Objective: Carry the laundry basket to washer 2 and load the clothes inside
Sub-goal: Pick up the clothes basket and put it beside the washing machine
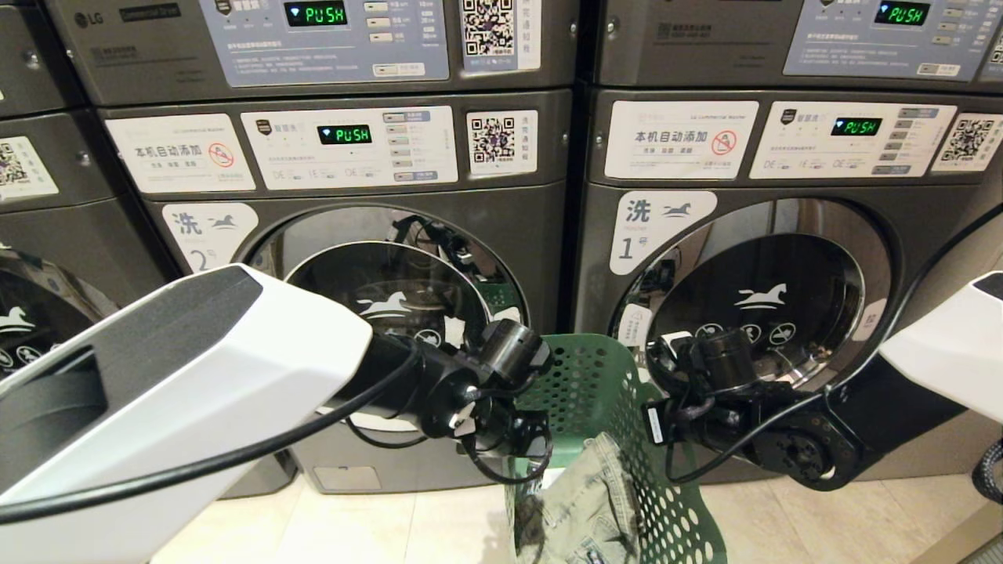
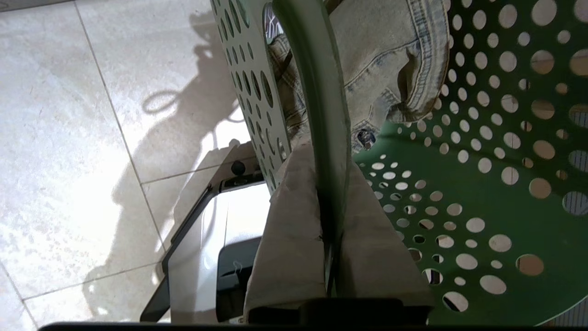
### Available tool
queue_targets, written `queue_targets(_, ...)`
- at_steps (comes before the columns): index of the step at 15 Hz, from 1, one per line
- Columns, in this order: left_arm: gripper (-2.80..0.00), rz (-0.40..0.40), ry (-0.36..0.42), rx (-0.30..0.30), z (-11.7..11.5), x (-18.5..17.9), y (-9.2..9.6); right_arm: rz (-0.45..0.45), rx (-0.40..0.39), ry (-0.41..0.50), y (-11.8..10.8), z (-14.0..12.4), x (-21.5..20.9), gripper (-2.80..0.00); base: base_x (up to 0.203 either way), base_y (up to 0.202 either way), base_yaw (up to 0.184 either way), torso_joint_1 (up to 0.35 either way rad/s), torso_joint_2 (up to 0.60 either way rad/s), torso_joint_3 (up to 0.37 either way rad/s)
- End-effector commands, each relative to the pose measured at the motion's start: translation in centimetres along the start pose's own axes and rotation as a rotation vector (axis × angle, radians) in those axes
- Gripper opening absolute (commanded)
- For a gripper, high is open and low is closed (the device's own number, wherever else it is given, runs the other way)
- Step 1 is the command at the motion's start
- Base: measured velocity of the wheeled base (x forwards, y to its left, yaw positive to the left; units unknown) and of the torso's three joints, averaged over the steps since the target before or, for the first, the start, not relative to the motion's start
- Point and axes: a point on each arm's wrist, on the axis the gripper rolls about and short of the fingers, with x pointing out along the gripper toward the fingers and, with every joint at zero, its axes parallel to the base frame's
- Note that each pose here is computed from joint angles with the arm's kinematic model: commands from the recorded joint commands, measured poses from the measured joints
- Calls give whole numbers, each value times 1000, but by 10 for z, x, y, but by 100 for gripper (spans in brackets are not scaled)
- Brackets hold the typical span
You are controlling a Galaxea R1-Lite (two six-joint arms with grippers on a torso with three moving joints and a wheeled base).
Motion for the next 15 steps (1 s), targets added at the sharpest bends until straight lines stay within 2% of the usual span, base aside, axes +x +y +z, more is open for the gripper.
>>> queue_targets(1, -280, 9, 12, -2, -4, 13, 2, -4, -5, 27, 1, -8, 9, -280, 0, 0, 0, 0, 0, 0)
queue_targets(7, -280, 5, 0, -3, 1, 36, -3, -6, -9, 49, 2, -19, 22, -280, 0, 0, 0, 0, 0, 0)
queue_targets(15, -280, -2, -11, 9, 7, 39, -6, -9, -6, 74, 3, -28, 32, -280, 0, 0, 0, 0, 0, 0)
